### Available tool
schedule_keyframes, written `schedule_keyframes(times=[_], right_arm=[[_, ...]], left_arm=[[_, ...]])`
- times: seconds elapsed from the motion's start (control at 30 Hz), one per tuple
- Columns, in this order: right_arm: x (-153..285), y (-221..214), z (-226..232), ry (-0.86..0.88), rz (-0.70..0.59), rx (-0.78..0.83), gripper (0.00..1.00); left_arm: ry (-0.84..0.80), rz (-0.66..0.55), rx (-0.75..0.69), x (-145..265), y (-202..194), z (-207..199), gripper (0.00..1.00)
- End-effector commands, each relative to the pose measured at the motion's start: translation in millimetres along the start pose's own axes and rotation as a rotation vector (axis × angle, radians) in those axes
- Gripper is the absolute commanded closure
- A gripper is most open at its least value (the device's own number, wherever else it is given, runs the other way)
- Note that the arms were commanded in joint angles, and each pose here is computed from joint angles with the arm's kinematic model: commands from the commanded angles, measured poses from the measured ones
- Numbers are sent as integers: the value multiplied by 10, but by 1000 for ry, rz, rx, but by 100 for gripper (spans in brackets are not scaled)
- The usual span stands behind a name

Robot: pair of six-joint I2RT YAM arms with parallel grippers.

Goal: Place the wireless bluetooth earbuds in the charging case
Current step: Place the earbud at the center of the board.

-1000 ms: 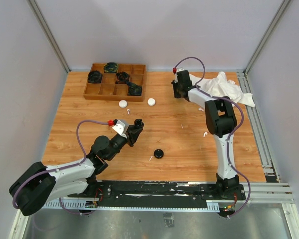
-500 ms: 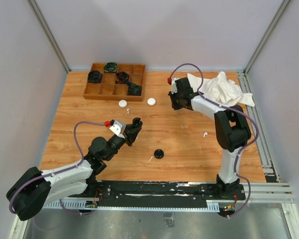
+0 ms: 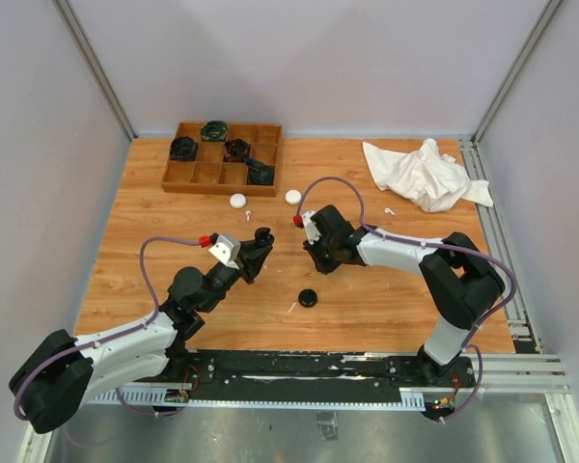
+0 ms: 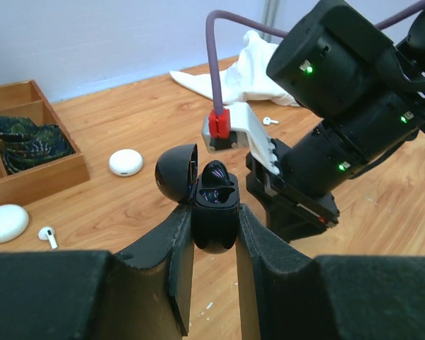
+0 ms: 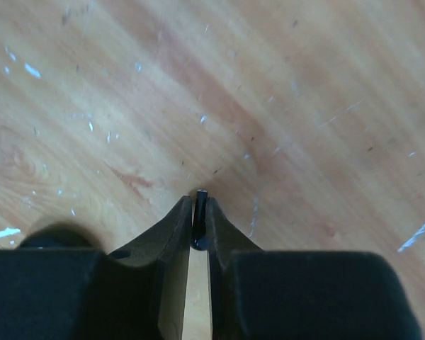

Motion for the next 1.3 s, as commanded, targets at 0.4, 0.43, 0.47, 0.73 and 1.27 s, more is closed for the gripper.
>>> schedule_keyframes(times=[0.4,0.43,0.47,0.73,1.27], right_arm=[[59,-307,90,-42,56,77,69],[81,-310,77,-51,57,79,67],[103,-319,62,-58,59,80,66],[236,-390,-28,-113,74,85,56],[109,-247,-251,-215,53,49,50]], left_arm=[[15,-9,-20,26,-7,45,100],[13,-9,-19,25,-8,42,100],[11,-9,-17,24,-8,38,100],[8,-9,-15,25,-10,31,100],[14,-6,-20,26,-19,44,100]])
Point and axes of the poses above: each gripper's point midway between its finger pads, its own x axis back along the fingers, its own z axis along the line the jaws close on, y = z × x, the point moved 2 cm from there along x, back along the fingers, and after that the axes turned 5 degrees about -x, right-handed, at the moved point
